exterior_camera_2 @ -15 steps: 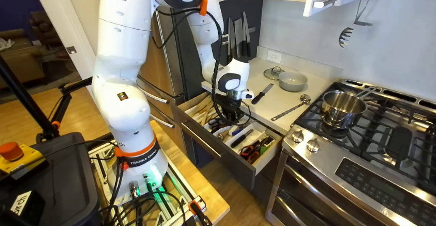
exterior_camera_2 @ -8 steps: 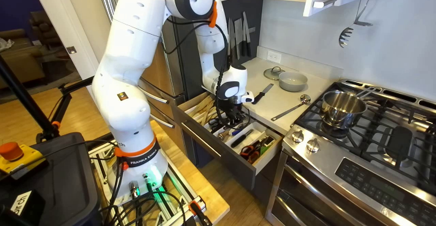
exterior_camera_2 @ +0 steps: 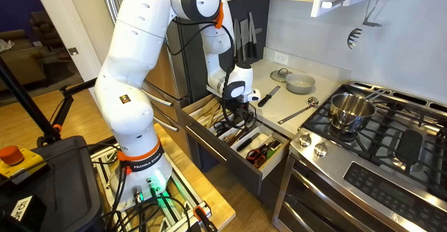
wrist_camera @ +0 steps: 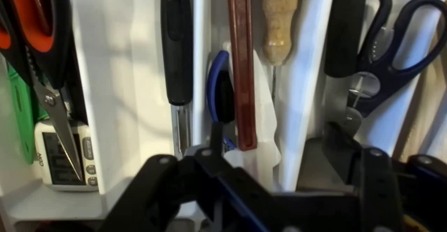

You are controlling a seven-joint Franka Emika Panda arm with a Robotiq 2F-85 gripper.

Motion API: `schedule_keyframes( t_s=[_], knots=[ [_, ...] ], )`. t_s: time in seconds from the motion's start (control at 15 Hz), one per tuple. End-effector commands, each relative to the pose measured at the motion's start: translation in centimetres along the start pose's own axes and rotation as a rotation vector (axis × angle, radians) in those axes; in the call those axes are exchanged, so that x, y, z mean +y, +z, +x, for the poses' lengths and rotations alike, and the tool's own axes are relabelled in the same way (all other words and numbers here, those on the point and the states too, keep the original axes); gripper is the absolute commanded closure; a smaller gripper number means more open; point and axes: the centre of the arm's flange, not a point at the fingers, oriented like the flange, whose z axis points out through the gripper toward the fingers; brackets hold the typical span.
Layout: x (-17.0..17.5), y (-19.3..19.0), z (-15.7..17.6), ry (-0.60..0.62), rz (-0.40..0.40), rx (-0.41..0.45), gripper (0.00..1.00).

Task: Remove all the utensils on the cabinet top and put each utensil in a different compartment of the drawer starting with the wooden ladle into the left most compartment then the black spatula into the second far left compartment and continue with the same sequence up to the black knife

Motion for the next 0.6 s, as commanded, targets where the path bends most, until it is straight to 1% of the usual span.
schedule_keyframes(
  t_s=[0.0,0.07,0.2,0.4,0.53],
  knots=[
    [-0.8,-4.5,-0.2,0.016,0.022,0.016,0.00],
    [-1.0,-5.9,0.0,0.014,0.009,0.033,0.00],
    [-0.9,-8.5,1.2,0.025,-0.031,0.122,0.00],
    [0.0,-11.4,3.9,0.084,-0.074,0.264,0.00],
    [0.8,-12.5,5.6,0.113,-0.084,0.310,0.00]
  ],
)
